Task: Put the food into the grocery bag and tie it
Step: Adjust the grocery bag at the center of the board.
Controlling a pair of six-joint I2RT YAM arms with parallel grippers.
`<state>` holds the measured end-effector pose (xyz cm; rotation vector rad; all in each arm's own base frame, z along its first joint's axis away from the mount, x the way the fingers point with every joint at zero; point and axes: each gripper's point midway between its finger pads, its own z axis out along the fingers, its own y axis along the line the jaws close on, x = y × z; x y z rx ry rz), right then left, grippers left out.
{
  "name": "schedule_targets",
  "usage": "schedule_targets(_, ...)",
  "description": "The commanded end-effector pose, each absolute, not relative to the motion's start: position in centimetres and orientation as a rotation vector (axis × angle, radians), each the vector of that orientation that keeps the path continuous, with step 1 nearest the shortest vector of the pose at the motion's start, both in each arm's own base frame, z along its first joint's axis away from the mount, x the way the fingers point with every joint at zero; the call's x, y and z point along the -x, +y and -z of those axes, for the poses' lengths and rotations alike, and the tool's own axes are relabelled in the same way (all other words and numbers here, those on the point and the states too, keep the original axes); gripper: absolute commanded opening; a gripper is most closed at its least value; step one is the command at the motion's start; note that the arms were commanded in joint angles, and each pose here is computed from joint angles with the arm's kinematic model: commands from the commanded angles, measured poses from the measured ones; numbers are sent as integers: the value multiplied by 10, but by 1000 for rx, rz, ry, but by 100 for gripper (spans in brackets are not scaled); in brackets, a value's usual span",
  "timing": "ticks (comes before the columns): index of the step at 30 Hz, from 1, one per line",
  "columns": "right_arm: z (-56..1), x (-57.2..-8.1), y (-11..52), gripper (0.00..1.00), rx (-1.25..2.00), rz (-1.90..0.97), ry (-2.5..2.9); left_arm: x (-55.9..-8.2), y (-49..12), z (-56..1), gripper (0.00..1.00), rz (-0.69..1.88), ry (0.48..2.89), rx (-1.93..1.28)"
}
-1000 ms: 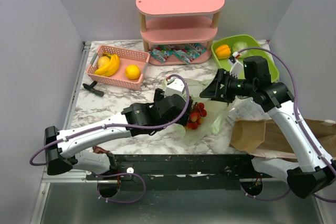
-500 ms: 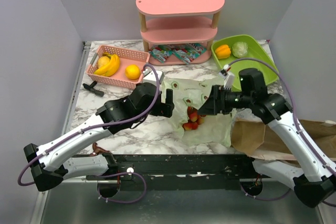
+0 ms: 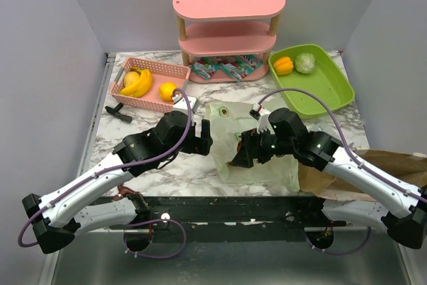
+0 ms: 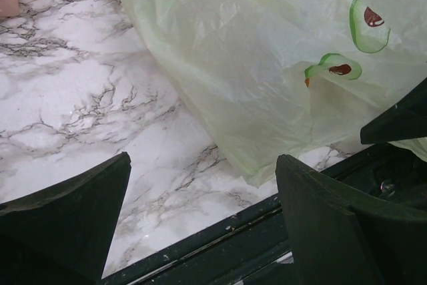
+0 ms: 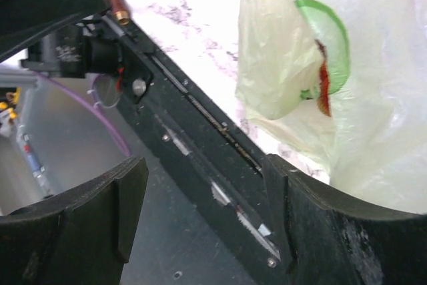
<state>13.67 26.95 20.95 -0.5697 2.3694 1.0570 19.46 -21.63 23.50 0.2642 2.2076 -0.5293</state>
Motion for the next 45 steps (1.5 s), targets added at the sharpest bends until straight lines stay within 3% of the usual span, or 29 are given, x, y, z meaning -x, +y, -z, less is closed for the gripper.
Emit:
schedule_targets(1,-188,-156,268,77,514,-904,2348,-187,-209,-232,92,554,2222,-251)
schedule_targets(14,-157,-181,249,73,295,-768,2174,-186,-211,-227,91,573,2228,-249)
schedule_targets(35,-116,-178,281,65,365,-791,2176,-185,-215,-224,91,603,2233,-244)
schedule_targets(45,-113,-175,307,48,429,-874,2161,-178,-217,-228,91,656,2233,-243)
